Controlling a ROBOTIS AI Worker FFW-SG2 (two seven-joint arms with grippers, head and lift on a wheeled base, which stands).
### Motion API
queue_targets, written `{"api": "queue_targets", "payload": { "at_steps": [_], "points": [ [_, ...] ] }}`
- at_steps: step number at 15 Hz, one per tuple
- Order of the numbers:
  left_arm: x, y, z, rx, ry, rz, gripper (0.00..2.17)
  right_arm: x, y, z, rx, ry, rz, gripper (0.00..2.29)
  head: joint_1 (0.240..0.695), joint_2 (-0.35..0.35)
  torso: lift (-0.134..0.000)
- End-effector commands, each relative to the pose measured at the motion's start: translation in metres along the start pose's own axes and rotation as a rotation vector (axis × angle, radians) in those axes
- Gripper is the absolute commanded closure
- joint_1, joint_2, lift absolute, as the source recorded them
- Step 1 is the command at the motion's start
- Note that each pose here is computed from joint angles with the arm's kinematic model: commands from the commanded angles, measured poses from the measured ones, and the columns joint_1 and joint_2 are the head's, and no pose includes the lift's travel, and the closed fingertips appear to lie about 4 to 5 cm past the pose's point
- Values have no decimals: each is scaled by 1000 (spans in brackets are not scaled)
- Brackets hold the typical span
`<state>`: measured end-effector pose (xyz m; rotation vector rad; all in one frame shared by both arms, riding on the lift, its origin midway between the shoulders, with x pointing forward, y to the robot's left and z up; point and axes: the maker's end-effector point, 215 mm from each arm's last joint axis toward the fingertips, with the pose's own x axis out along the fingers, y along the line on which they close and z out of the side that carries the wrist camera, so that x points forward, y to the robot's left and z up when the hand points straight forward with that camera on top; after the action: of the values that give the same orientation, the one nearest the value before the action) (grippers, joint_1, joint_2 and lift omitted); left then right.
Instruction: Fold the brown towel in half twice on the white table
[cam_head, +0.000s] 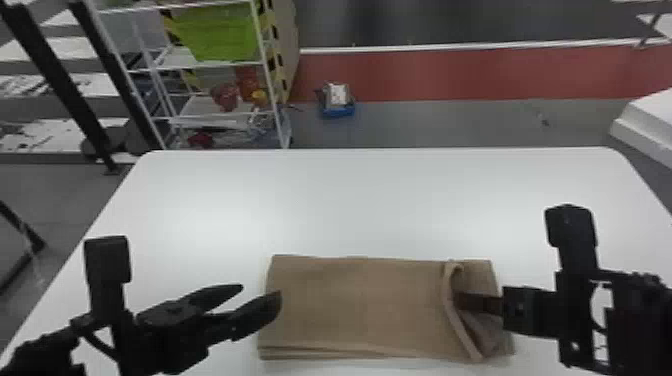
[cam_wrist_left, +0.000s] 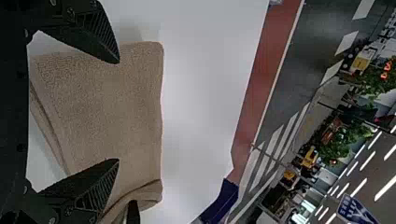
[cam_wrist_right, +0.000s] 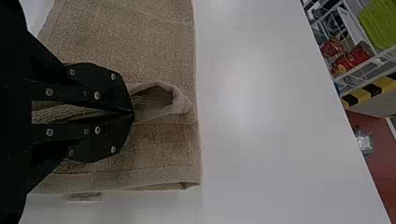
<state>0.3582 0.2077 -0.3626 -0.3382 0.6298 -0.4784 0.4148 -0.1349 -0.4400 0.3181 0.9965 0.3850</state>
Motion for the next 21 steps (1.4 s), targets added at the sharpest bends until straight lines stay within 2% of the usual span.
{"api": "queue_targets", "payload": {
  "at_steps": [1,3,6,8,10,12,15,17,18,19,20,21],
  "points": [
    [1,-10,-1,-11,-5,-32,151,-14,-9,0,8,-22,-23,950,695,110,-124],
    [2,-13,1,0,-16,-39,151,-30,-21,8,22,-62,-37,444,695,95,-124],
    [11,-24,6,43,-53,-50,151,-60,-42,20,63,-133,-37,174,695,40,-124],
    [17,-32,18,97,-118,-60,151,-85,-65,31,99,-188,-49,124,695,-9,-124],
    [30,-37,18,120,-153,-72,147,-101,-90,36,95,-204,-92,117,695,-55,-124],
    [50,-37,15,154,-173,-63,178,-107,-98,34,106,-210,-95,124,695,-109,-124],
    [86,-30,-14,165,-108,-39,221,-113,-95,29,105,-216,-82,124,695,-165,-124],
    [99,-28,-25,191,-87,-13,363,-120,-99,30,122,-231,-67,124,695,-179,-124],
    [99,-28,-27,188,-85,-13,539,-123,-103,33,129,-240,-69,124,695,-185,-124],
    [96,-28,-29,184,-79,-2,1055,-127,-105,35,130,-248,-67,124,695,-200,-124],
    [91,-30,-32,177,-66,3,1703,-130,-105,36,135,-257,-57,124,695,-209,-124],
    [88,-35,-31,181,-68,2,2034,-132,-104,35,137,-259,-49,127,695,-214,-124]
  ]
}}
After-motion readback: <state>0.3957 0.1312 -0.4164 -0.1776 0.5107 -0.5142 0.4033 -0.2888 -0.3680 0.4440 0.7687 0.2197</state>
